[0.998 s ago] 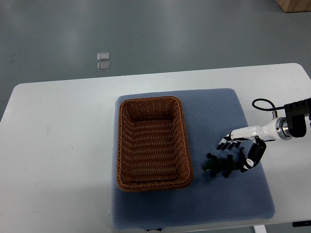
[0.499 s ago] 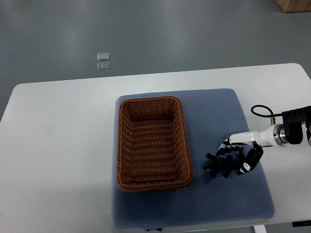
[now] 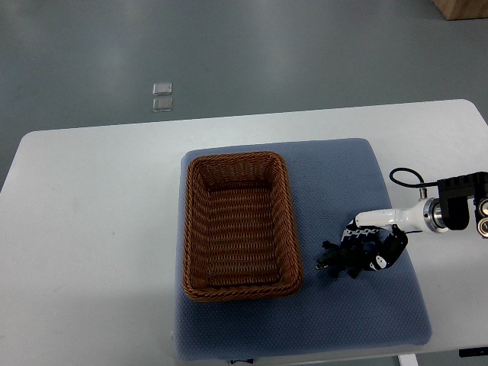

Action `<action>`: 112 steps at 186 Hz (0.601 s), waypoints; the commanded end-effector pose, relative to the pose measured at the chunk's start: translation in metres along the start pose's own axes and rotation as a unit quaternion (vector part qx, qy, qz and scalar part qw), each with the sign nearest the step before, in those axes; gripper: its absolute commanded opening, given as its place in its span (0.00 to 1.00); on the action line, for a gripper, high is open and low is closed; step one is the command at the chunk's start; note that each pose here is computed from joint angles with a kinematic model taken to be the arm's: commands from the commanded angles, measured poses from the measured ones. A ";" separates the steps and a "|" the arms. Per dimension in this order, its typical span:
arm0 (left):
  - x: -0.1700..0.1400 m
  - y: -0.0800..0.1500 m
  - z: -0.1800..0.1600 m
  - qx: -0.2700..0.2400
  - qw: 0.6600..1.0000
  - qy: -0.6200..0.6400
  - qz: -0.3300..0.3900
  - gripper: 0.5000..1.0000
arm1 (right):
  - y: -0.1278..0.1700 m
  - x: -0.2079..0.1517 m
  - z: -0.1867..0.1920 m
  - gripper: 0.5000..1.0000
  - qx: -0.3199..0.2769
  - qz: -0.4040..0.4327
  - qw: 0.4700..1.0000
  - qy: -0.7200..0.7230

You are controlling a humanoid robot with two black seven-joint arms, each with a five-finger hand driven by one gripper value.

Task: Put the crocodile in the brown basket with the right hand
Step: 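Close the right hand fingers around the crocodile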

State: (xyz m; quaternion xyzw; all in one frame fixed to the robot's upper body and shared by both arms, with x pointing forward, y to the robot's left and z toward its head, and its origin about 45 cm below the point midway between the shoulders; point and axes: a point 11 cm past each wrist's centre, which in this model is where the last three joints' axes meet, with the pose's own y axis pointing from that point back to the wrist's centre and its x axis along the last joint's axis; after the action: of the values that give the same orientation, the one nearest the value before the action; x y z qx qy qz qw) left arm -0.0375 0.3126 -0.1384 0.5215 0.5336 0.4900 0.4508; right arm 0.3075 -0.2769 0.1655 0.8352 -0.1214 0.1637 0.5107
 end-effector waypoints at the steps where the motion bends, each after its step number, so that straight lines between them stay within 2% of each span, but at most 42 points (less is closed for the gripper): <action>1: 0.000 0.000 0.000 0.000 1.000 0.001 0.000 1.00 | 0.002 0.002 0.000 0.25 0.001 0.004 1.000 0.002; 38: -0.001 0.000 0.000 0.000 1.000 -0.001 -0.001 1.00 | 0.008 0.010 0.002 0.19 -0.003 0.013 1.000 0.006; 112: -0.001 0.000 0.000 0.000 1.000 -0.002 -0.001 1.00 | 0.030 0.034 0.003 0.21 -0.012 0.037 0.999 0.020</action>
State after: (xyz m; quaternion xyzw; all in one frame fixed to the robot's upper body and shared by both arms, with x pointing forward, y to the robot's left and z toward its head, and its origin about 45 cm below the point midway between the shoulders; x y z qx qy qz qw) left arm -0.0378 0.3124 -0.1384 0.5222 0.5333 0.4891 0.4514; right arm 0.3217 -0.2941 0.1924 0.8229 -0.1393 0.1864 0.5184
